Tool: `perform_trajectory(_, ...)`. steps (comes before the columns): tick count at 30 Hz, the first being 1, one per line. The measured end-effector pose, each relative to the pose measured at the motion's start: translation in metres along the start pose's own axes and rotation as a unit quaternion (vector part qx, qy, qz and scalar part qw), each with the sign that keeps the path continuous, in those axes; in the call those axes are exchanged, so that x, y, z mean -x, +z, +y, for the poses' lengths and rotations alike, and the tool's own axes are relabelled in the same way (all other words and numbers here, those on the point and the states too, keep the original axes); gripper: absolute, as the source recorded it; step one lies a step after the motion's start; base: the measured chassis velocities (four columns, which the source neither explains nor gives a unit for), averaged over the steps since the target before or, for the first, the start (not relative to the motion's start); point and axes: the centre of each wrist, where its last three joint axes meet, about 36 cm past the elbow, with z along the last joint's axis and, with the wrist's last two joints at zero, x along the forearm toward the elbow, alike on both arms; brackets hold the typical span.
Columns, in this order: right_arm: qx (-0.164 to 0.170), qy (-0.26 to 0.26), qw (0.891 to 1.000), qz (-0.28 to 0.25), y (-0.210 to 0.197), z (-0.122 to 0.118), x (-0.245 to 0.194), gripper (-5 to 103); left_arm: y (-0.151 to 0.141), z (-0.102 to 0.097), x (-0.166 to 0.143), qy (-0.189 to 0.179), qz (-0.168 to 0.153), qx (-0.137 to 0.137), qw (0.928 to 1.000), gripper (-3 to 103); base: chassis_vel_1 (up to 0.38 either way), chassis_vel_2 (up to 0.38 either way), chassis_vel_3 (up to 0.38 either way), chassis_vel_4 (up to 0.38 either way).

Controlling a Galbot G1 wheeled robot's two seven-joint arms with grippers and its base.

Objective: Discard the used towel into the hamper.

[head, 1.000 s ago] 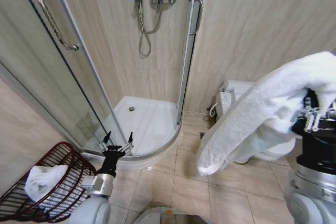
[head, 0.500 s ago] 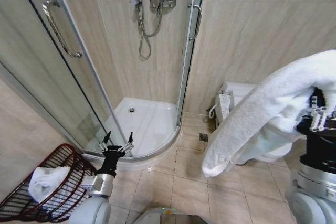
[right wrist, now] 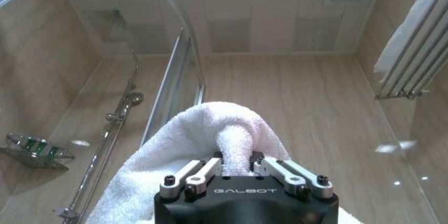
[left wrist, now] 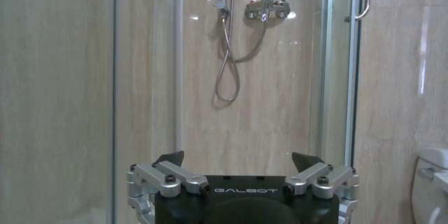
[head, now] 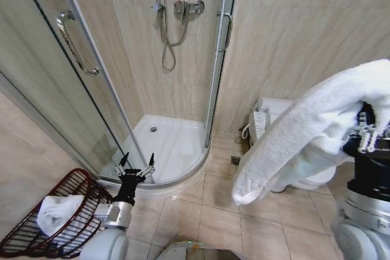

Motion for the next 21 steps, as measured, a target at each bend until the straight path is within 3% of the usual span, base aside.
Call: perform_trajectory(21,-0.001,0.001,1.0,-0.004,0.0003,-0.0001,-0.0015,14,0.0,0.0,0.0,0.0,0.0,0.0,1.0,100,0.0,0.0,0.0,0.0)
